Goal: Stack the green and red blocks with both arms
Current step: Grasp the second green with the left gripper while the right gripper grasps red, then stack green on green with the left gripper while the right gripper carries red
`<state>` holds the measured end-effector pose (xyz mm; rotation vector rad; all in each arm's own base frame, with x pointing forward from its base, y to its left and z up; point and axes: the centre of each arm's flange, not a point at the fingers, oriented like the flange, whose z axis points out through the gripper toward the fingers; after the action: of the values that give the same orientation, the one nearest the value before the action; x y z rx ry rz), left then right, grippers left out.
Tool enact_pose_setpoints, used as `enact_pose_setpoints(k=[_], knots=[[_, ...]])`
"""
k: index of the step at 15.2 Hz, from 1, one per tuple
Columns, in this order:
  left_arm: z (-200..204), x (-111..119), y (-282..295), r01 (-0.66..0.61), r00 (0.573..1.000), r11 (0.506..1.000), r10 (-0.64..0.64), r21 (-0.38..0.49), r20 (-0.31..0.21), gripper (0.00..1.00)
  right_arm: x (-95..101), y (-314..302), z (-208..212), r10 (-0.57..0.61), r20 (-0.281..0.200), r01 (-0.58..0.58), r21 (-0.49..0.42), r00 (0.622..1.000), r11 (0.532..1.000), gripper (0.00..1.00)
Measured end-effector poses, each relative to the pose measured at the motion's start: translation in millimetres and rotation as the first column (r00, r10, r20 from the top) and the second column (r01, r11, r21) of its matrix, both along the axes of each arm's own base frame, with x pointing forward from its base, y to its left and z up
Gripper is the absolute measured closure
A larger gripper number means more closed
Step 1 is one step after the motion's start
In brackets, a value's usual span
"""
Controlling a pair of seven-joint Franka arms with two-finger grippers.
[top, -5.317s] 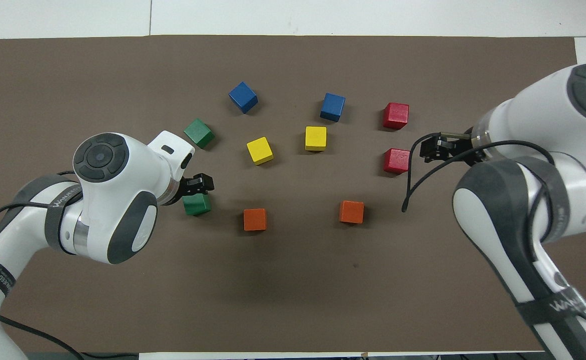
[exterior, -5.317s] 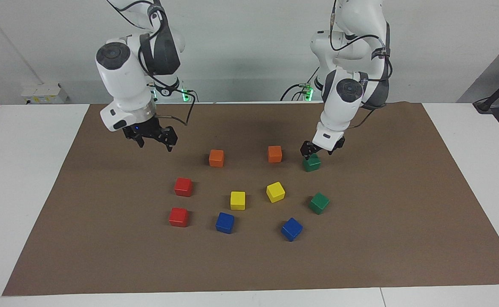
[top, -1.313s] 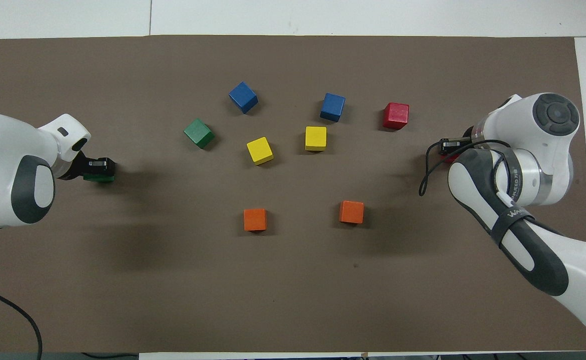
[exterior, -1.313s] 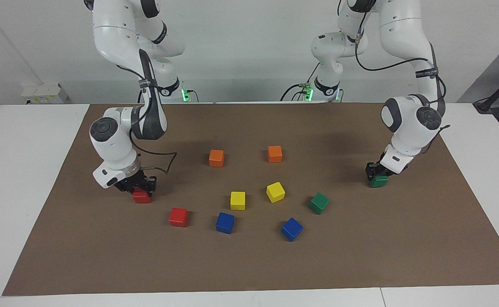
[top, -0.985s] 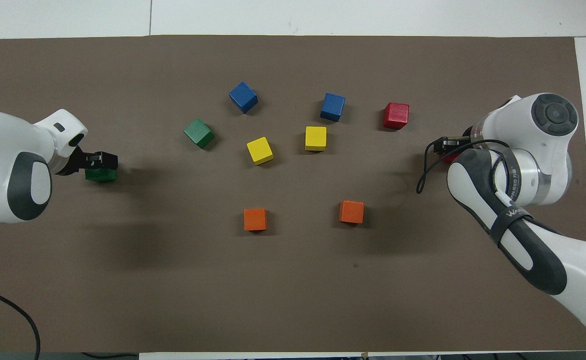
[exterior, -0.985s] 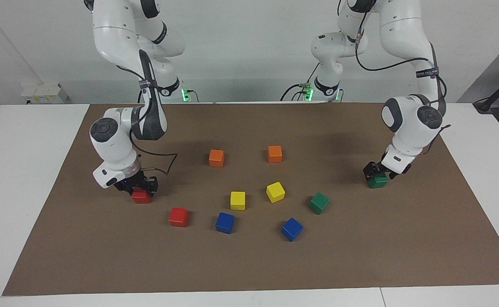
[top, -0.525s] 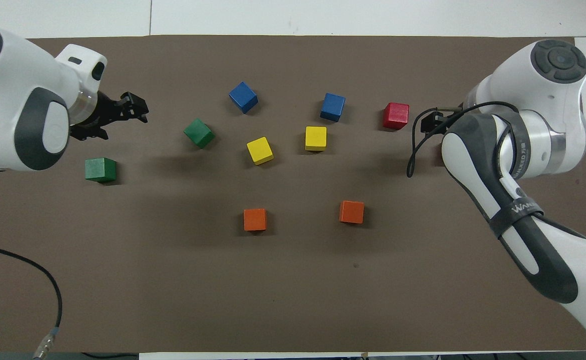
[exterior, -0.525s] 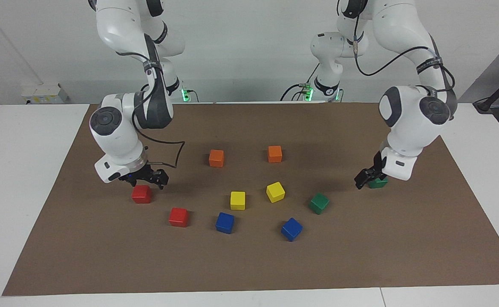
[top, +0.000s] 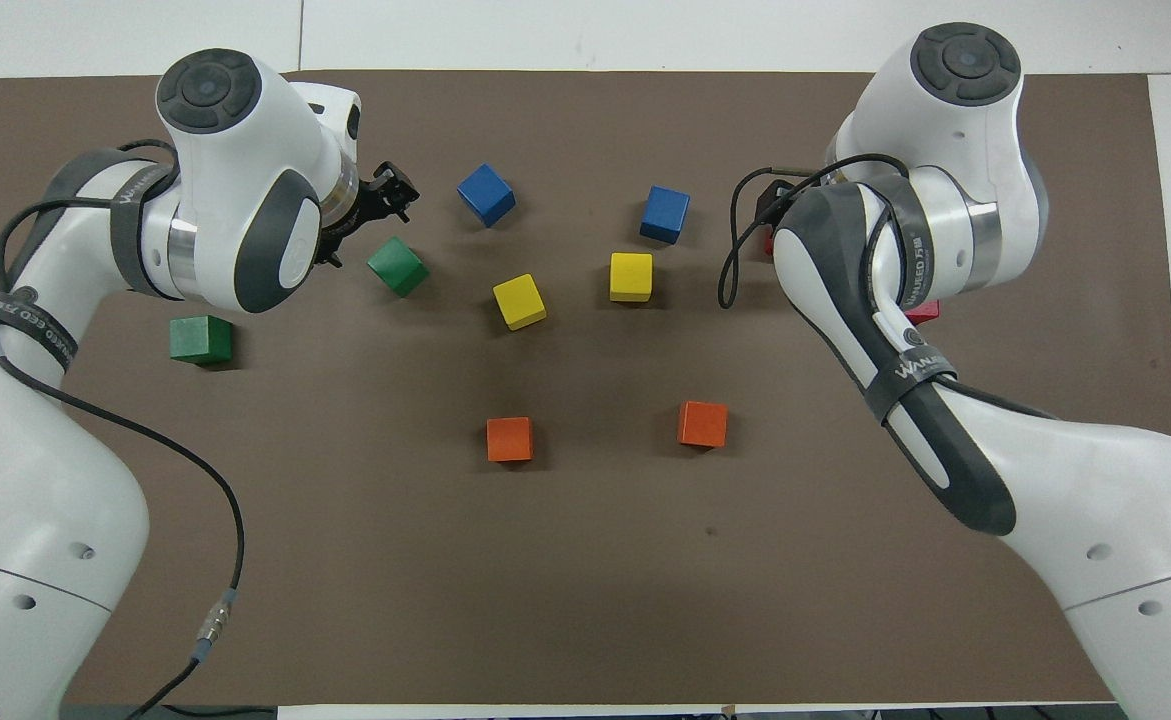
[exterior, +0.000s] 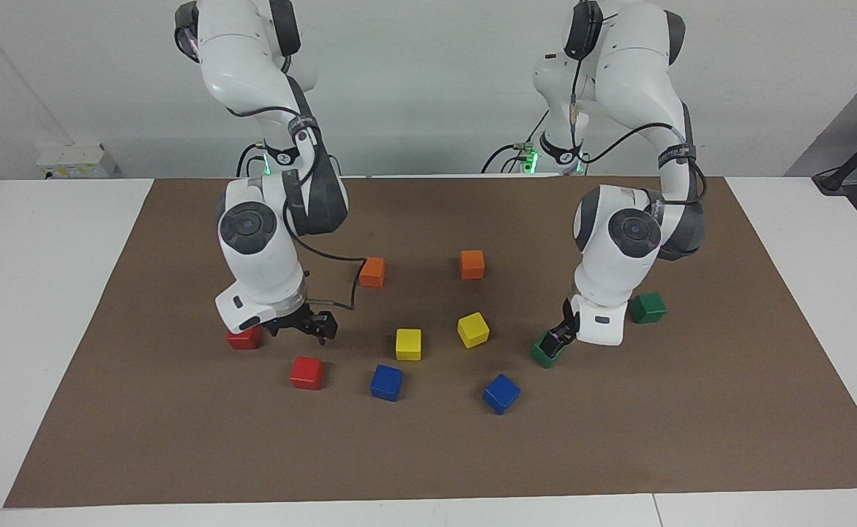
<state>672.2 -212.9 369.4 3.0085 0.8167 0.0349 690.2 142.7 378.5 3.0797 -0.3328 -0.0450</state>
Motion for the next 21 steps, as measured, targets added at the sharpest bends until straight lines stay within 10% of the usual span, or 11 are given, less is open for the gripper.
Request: enact_pose_setpoints(k=[17,21], knots=[[-60.3,-16.8,-13.2,-0.052,0.998,0.999,0.052,-0.008,0.039,0.0,28.3,1.4,-62.8,0.08,0.088,-0.078,-0.023,0.993,0.997,0.0],[-60.8,-18.2,-14.3,-0.026,0.999,0.999,0.024,0.035,0.047,0.43,24.0,1.8,-78.0,0.084,0.094,-0.083,-0.021,0.992,0.996,0.0]])
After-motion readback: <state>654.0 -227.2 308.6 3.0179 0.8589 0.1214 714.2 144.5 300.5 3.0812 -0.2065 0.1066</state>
